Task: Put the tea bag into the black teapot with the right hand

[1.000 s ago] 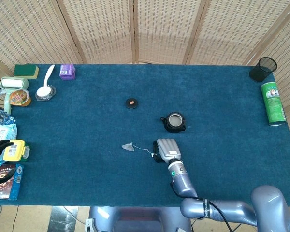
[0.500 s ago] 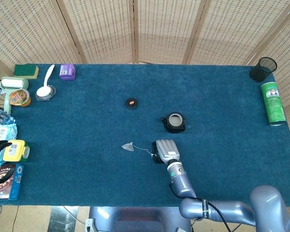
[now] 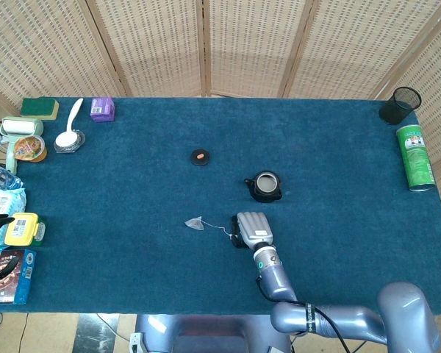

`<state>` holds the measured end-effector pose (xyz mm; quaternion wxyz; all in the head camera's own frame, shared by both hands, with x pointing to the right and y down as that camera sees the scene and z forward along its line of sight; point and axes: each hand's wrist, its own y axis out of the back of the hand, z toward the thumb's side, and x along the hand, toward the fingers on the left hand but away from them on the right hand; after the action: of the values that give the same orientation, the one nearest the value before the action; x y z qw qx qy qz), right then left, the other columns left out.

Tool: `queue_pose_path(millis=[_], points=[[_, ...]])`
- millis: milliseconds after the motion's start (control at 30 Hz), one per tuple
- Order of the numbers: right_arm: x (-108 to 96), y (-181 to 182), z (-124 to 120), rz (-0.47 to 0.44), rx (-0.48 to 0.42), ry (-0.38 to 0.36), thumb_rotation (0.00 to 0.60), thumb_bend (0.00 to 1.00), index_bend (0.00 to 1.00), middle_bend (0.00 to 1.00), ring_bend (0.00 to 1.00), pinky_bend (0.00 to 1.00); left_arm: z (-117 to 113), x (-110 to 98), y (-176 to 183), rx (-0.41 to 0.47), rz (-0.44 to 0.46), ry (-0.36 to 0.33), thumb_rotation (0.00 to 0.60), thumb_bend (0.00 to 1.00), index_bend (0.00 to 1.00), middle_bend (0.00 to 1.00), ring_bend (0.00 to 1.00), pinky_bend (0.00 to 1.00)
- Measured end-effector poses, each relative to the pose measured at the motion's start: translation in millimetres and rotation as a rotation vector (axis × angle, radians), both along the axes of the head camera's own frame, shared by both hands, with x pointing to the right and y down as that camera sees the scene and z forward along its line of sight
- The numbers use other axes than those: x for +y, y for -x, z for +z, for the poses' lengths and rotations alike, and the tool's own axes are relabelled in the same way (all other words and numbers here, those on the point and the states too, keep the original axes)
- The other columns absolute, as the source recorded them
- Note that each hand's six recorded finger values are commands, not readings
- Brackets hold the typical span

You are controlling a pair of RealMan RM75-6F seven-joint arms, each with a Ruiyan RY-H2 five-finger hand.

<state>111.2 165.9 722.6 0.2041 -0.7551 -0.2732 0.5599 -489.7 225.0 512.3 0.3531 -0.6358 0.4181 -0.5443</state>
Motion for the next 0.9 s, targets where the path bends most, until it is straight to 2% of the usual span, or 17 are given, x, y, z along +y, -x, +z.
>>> queue_pose_path(millis=[200, 333, 733, 900], points=[[-4, -3, -10, 0.022, -0.022, -0.015, 0.600, 0.49, 0.60, 1.00, 1.00, 1.00, 0, 1, 0, 0.005, -0.002, -0.001, 0.600, 0.29, 0.21, 0.19, 0.08, 0.13], [-9, -7, -25, 0.033, -0.050, -0.047, 0.600, 0.49, 0.60, 1.00, 1.00, 1.00, 1, 2, -2, 0.015, -0.002, -0.003, 0.600, 0.29, 0.21, 0.19, 0.08, 0.13], [-37, -17, -91, 0.017, -0.099, -0.218, 0.600, 0.49, 0.60, 1.00, 1.00, 1.00, 6, 6, -9, 0.043, 0.008, 0.010, 0.600, 0.29, 0.21, 0.19, 0.08, 0.13], [-53, -21, -112, 0.008, -0.091, -0.284, 0.600, 0.49, 0.61, 1.00, 1.00, 1.00, 11, 11, -16, 0.073, 0.011, 0.030, 0.600, 0.29, 0.21, 0.19, 0.08, 0.13]])
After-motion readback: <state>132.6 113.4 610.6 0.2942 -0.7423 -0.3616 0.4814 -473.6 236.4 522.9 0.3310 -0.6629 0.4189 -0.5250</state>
